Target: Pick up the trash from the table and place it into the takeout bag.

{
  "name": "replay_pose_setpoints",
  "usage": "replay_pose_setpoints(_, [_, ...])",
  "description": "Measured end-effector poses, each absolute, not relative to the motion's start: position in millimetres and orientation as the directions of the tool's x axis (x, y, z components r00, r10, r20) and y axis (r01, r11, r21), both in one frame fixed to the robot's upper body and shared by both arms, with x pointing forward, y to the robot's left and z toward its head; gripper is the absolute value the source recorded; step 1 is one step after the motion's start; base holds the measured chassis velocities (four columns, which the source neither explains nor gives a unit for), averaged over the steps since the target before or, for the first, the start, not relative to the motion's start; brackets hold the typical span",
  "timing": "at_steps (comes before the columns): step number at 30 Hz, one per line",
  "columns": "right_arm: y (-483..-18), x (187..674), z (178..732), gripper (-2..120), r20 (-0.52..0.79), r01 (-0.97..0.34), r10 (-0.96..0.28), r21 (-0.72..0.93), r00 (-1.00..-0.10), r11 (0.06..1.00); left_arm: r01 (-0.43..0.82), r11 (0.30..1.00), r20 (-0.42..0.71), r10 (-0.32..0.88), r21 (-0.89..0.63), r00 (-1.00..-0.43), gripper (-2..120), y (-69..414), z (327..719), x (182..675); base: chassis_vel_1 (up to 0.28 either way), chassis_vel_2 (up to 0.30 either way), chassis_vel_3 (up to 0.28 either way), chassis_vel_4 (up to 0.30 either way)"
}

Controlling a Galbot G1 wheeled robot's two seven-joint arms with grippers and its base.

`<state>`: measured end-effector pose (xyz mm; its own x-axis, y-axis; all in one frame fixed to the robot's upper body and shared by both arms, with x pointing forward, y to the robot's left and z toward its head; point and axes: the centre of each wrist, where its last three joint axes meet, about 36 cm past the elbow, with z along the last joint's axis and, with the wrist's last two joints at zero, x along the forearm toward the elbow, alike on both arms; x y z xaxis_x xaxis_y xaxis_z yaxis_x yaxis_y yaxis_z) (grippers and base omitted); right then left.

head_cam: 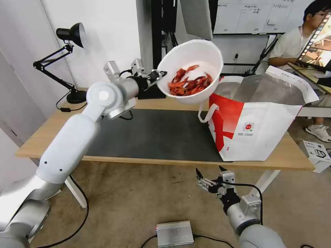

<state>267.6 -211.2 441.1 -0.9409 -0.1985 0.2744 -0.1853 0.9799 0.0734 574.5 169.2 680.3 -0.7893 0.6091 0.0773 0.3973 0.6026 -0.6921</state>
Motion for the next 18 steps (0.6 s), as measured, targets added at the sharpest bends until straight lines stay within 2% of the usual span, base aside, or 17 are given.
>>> replay_pose_setpoints(18, [-211,268,441,100,0.274,-0.185,-0.199,0.073,-0.941,0.98,0.427,0.572,0.058,0.642,-0.701,-0.765,0,116,696,592,0.0,0.0,0.0,0.0])
